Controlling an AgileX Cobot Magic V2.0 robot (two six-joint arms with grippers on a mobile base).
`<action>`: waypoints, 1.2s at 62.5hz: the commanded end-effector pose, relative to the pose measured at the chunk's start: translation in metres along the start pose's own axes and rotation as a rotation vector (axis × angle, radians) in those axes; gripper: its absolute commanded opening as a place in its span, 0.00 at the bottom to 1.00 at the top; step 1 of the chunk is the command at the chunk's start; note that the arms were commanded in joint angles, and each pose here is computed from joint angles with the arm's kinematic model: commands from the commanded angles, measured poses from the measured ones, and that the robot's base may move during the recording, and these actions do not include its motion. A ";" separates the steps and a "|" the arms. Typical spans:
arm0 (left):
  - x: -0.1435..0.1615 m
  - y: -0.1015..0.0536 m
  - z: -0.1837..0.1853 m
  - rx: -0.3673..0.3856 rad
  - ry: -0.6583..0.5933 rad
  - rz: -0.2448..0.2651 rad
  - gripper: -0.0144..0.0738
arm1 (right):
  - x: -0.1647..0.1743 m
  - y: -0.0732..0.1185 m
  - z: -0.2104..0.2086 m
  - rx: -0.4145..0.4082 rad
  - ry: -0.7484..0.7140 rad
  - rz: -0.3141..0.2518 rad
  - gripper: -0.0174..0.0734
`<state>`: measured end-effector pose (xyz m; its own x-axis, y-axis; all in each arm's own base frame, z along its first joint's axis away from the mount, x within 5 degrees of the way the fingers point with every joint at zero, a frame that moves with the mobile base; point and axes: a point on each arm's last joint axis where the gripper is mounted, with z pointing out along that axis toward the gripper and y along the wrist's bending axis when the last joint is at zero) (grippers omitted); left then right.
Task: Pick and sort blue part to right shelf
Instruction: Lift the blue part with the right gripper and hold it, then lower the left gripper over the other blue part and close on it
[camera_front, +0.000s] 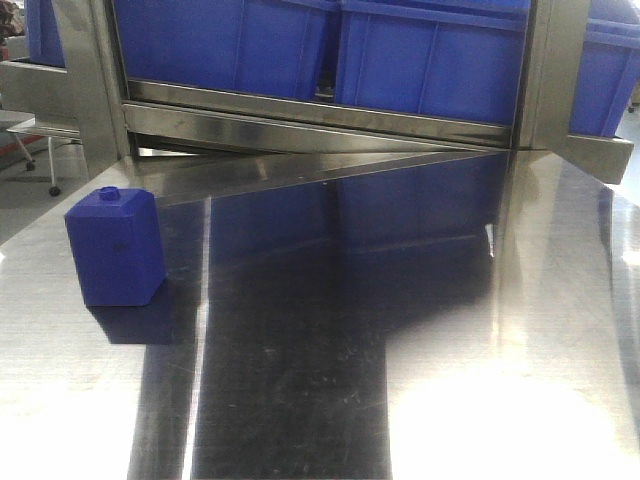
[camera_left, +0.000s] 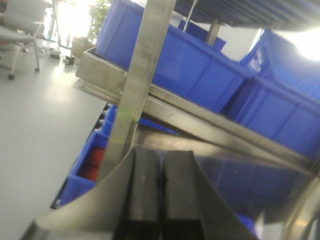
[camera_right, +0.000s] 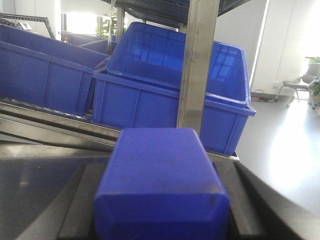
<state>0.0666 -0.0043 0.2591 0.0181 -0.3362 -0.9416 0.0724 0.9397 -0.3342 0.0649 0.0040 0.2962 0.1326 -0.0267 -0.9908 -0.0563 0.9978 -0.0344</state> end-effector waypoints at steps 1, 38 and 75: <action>-0.030 -0.010 0.006 0.036 -0.091 -0.078 0.30 | -0.018 -0.001 -0.001 0.012 -0.114 -0.018 0.58; -0.047 -0.031 0.072 -0.051 0.445 0.060 0.31 | -0.018 -0.001 -0.001 0.012 -0.114 -0.018 0.58; -0.026 -0.095 0.163 -0.040 1.010 0.196 0.93 | -0.018 -0.001 -0.001 0.012 -0.114 -0.018 0.58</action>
<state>0.2120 -0.0815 0.3024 -0.8306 0.0017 -0.5569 0.0945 0.9859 -0.1380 0.0649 0.0040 0.2962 0.1326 -0.0267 -0.9908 -0.0563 0.9978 -0.0344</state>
